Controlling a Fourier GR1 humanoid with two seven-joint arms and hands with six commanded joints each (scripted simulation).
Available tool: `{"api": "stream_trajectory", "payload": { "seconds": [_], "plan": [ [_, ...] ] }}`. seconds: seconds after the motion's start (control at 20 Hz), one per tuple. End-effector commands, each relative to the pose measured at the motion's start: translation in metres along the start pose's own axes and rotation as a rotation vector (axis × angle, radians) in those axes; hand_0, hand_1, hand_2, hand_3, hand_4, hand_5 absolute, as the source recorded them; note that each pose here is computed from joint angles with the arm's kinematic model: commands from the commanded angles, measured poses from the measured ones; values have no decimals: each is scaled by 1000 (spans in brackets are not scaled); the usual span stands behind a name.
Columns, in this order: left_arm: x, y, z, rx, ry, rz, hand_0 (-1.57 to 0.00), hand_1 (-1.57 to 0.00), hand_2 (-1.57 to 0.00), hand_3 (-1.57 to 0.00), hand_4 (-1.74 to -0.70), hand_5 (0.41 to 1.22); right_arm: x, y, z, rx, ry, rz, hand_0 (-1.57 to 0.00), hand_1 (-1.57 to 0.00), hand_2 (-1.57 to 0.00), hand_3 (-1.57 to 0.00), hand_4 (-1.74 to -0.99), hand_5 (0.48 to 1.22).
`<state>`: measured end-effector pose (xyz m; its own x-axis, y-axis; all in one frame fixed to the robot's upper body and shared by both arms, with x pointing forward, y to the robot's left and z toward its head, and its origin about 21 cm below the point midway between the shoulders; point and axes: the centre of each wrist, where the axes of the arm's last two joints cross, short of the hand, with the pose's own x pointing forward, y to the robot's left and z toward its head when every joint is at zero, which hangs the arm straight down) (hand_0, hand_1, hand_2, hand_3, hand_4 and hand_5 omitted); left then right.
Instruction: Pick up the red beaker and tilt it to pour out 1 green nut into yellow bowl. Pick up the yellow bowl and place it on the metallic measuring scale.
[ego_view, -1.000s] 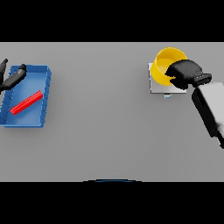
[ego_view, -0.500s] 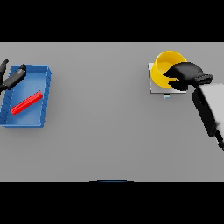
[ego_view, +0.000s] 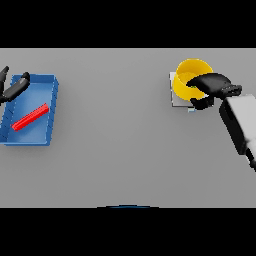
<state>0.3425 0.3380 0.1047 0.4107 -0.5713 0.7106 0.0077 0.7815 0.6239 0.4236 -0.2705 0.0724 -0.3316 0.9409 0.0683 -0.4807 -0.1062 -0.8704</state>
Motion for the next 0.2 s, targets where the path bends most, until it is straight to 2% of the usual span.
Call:
{"api": "stream_trajectory", "payload": {
  "seconds": [0.0,0.15],
  "plan": [
    [-1,-2,1,-4,-1,2,1,1,1,1,-722,697,-5,0,2,12,9,-7,-77,-124,-202,-352,-1431,799],
    [-1,-2,2,-5,0,-9,1,1,1,1,-720,693,-5,3,4,23,24,-17,-39,-63,-103,-272,-1410,759]
  ]
}}
